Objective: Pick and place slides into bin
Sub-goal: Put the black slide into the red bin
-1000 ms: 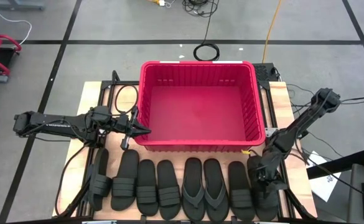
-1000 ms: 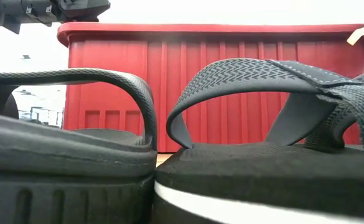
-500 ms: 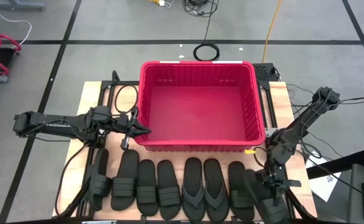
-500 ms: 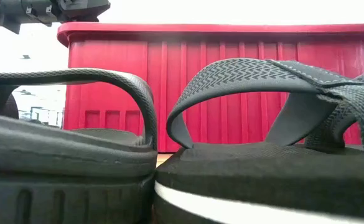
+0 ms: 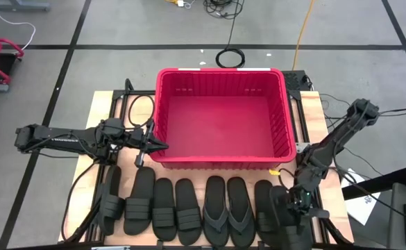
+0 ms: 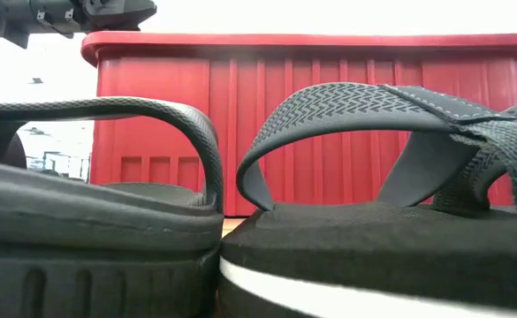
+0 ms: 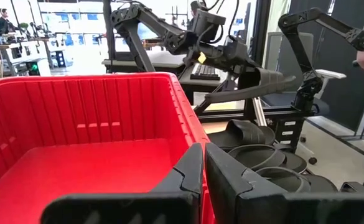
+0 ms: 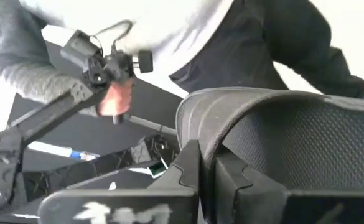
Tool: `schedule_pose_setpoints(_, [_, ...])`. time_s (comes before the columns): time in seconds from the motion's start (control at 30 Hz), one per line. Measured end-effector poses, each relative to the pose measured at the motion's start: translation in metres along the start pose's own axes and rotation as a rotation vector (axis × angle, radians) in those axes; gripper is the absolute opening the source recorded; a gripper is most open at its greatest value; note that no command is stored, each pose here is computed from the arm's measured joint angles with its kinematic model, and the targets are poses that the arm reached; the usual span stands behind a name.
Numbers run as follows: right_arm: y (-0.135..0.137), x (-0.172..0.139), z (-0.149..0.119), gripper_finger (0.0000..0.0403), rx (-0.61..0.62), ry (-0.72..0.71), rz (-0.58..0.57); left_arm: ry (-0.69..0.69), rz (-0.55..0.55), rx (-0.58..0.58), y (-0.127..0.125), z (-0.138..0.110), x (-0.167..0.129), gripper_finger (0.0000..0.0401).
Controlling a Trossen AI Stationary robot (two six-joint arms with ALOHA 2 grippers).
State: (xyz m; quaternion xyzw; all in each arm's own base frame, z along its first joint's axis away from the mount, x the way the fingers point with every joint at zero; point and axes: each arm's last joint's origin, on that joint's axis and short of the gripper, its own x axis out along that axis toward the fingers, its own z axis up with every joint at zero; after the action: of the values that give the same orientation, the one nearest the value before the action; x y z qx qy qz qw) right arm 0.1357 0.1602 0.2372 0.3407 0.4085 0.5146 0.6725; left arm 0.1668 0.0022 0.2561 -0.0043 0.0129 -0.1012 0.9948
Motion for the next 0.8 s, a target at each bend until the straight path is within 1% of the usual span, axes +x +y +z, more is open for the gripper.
schedule_pose_setpoints(0.13, [0.000,0.003,0.005,0.0002,0.003,-0.041,0.002,0.000,0.000,-0.005,0.000,0.000,0.000,0.0021])
schedule_pose_setpoints(0.23, [0.008,0.001,0.014,0.0002,0.009,-0.033,-0.032,0.000,0.000,-0.019,0.000,0.000,0.000,0.0021])
schedule_pose_setpoints(0.33, [0.025,-0.006,0.031,0.0002,-0.016,-0.007,-0.047,0.003,0.000,-0.041,0.000,0.000,0.000,0.0021])
schedule_pose_setpoints(0.43, [0.046,-0.018,0.048,0.0002,-0.070,0.024,-0.100,0.010,0.000,-0.054,0.000,-0.001,0.000,0.0021])
schedule_pose_setpoints(0.5, [0.061,-0.030,0.057,0.0002,-0.085,0.044,-0.167,0.018,0.001,-0.053,0.000,-0.002,0.000,0.0021])
schedule_pose_setpoints(0.57, [0.075,-0.045,0.068,0.0002,-0.120,0.023,-0.239,0.023,0.001,-0.045,0.000,-0.002,0.000,0.0021])
schedule_pose_setpoints(0.67, [0.099,-0.072,0.086,0.0002,-0.209,-0.088,-0.379,0.027,0.000,-0.016,0.000,-0.003,0.000,0.0021])
schedule_pose_setpoints(0.8, [0.123,-0.110,0.106,0.0002,-0.313,-0.279,-0.586,0.027,0.000,0.015,0.000,-0.003,0.000,0.0021])
